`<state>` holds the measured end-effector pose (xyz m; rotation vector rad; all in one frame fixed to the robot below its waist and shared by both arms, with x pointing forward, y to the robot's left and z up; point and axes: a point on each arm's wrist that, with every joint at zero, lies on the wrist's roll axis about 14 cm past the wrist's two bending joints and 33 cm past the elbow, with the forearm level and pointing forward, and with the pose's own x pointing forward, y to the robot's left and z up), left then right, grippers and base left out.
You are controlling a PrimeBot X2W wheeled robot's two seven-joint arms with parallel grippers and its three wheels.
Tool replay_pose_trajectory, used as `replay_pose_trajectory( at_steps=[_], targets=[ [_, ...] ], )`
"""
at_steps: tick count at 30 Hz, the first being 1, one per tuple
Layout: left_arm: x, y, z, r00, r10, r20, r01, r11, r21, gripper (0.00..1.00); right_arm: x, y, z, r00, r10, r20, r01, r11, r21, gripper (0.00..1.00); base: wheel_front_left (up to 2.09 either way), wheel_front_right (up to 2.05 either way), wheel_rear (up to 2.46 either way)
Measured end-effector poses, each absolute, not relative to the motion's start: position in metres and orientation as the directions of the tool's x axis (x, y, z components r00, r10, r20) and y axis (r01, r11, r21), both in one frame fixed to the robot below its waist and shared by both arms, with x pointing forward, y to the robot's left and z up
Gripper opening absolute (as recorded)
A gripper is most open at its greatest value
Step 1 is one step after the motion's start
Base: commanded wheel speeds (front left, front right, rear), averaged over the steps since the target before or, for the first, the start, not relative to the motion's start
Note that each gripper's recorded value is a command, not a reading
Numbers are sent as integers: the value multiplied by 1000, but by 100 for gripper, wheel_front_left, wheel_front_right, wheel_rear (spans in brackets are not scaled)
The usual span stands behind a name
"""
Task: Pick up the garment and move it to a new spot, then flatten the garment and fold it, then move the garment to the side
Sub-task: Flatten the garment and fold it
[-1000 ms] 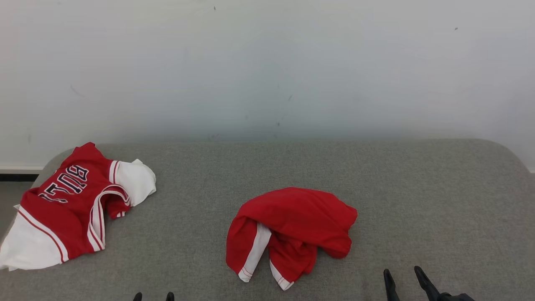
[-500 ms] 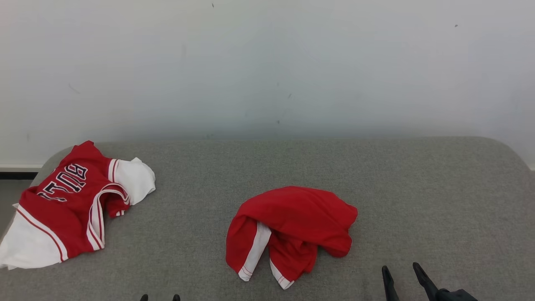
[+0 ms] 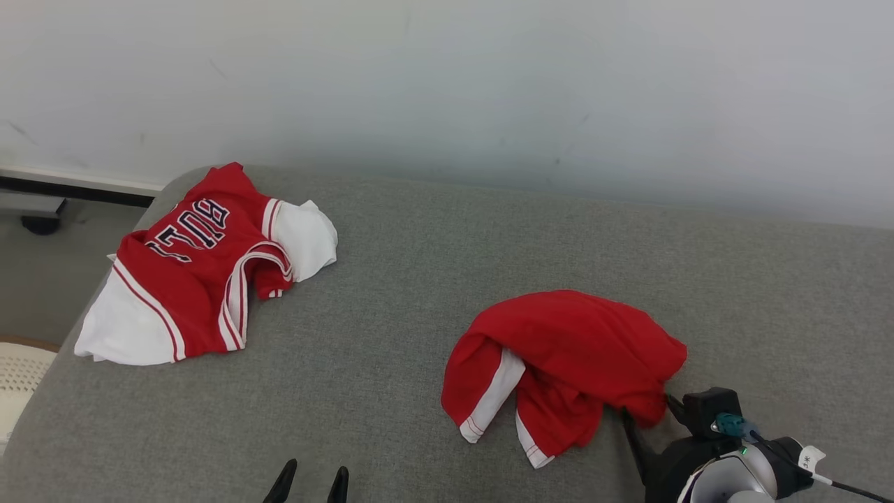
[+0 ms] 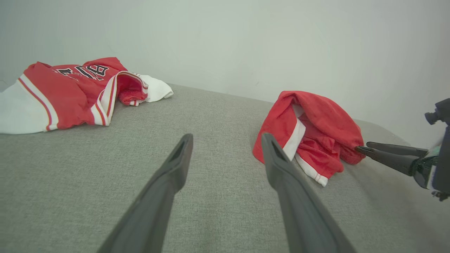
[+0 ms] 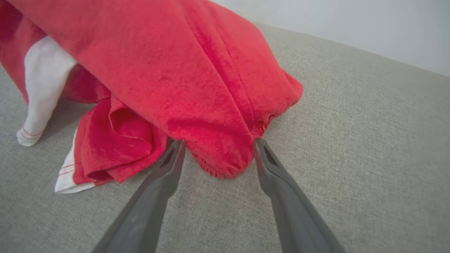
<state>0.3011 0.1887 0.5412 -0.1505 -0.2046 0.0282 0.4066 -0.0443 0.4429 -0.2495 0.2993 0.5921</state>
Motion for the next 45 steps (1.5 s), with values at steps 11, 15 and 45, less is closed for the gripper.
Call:
replay_pose_trajectory(
  at_steps=[11,15,45],
  targets=[
    [300,191,540,979,57,195,-26,987,-156,100,413,-34,453,781,542,-310,-604,783,-150,0,0,0,0],
    [301,181,536,982,17,189,13,988,-156,100,410,-41,476,792,545,-275,-597,787,-160,0,0,0,0],
    [287,175,533,983,9,183,24,984,-179,100,512,-92,572,889,359,-285,-386,922,-44,100,0,0,0]
  ],
)
